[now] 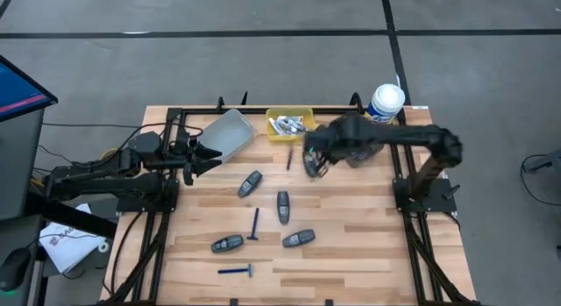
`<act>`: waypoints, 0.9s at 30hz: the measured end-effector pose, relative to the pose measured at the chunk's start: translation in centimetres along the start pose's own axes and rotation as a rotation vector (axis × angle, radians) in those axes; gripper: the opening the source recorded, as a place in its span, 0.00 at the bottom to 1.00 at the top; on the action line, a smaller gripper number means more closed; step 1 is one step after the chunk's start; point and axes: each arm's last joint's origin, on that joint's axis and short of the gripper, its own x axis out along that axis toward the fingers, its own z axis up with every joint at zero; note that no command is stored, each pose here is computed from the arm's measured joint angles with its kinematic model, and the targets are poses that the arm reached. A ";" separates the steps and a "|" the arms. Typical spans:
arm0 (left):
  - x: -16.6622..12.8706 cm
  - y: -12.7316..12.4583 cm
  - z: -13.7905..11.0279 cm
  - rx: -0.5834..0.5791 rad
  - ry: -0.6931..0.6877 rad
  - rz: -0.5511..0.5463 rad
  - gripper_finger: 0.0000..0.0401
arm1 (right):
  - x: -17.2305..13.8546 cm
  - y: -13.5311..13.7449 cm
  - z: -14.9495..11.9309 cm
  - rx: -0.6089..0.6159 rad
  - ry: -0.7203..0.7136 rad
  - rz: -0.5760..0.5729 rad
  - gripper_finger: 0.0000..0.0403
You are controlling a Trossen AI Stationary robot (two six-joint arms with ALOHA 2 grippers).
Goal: Pick & Place Travel size toiletries
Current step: Put the blue razor into the black bin
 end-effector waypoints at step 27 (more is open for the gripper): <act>1.4 0.4 -0.5 -0.032 0.069 0.039 0.46 | 6.1 -2.1 3.8 -0.011 -0.184 0.194 0.28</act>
